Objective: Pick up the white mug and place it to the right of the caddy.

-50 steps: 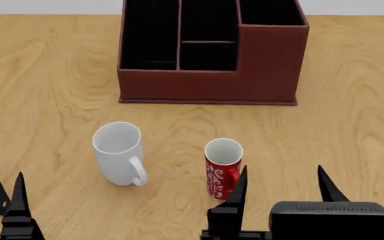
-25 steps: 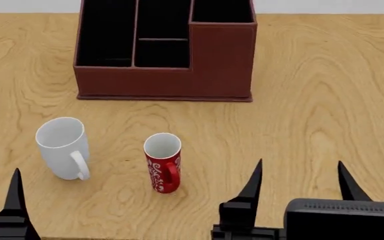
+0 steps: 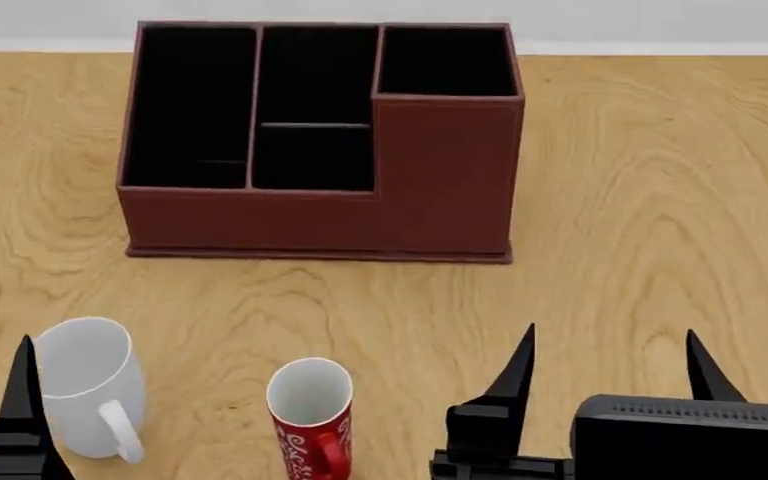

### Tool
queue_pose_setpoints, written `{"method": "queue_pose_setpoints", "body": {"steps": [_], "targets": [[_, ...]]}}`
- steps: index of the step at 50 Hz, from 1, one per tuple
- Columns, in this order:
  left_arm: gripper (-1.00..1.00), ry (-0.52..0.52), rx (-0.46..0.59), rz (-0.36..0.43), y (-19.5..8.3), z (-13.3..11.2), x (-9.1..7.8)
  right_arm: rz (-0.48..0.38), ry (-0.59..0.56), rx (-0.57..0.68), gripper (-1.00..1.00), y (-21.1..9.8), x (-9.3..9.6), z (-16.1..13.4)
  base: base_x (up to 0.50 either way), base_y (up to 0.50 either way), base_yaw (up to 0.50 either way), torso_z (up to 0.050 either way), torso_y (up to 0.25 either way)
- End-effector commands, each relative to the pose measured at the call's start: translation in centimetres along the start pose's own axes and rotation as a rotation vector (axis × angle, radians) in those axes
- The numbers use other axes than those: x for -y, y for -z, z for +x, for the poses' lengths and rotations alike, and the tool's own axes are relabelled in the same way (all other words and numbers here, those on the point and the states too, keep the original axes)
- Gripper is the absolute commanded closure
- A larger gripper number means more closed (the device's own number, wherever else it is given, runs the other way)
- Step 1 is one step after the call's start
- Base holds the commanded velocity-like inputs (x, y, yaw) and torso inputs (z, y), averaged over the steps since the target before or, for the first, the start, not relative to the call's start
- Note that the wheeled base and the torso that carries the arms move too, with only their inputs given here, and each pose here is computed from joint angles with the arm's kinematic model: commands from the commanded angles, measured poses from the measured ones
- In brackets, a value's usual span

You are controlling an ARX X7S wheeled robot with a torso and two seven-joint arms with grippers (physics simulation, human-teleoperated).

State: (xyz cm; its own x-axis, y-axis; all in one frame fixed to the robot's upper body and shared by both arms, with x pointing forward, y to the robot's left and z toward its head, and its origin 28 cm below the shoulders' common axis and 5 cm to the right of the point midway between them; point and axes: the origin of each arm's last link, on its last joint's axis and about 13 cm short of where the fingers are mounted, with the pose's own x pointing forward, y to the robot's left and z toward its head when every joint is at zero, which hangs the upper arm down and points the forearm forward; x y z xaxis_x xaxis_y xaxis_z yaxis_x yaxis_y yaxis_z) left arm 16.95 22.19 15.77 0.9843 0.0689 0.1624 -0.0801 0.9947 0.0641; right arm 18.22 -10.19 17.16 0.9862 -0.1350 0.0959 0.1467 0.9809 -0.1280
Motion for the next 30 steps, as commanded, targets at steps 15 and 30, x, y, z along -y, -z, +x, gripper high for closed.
{"method": "queue_pose_setpoints", "body": {"steps": [15,30], "targets": [[-1.0,-0.007,0.011,0.011,-0.16,-0.18,-0.22,-0.01,-0.008,-0.002,-1.0,-0.1,-0.1,-0.27,0.5,0.0,0.0,0.0,0.002],[-1.0,-0.014,0.018,0.007,-0.29,-0.15,-0.32,-0.01,-0.013,0.002,-1.0,-0.02,-0.12,-0.32,0.5,0.0,0.0,0.0,0.001]]}}
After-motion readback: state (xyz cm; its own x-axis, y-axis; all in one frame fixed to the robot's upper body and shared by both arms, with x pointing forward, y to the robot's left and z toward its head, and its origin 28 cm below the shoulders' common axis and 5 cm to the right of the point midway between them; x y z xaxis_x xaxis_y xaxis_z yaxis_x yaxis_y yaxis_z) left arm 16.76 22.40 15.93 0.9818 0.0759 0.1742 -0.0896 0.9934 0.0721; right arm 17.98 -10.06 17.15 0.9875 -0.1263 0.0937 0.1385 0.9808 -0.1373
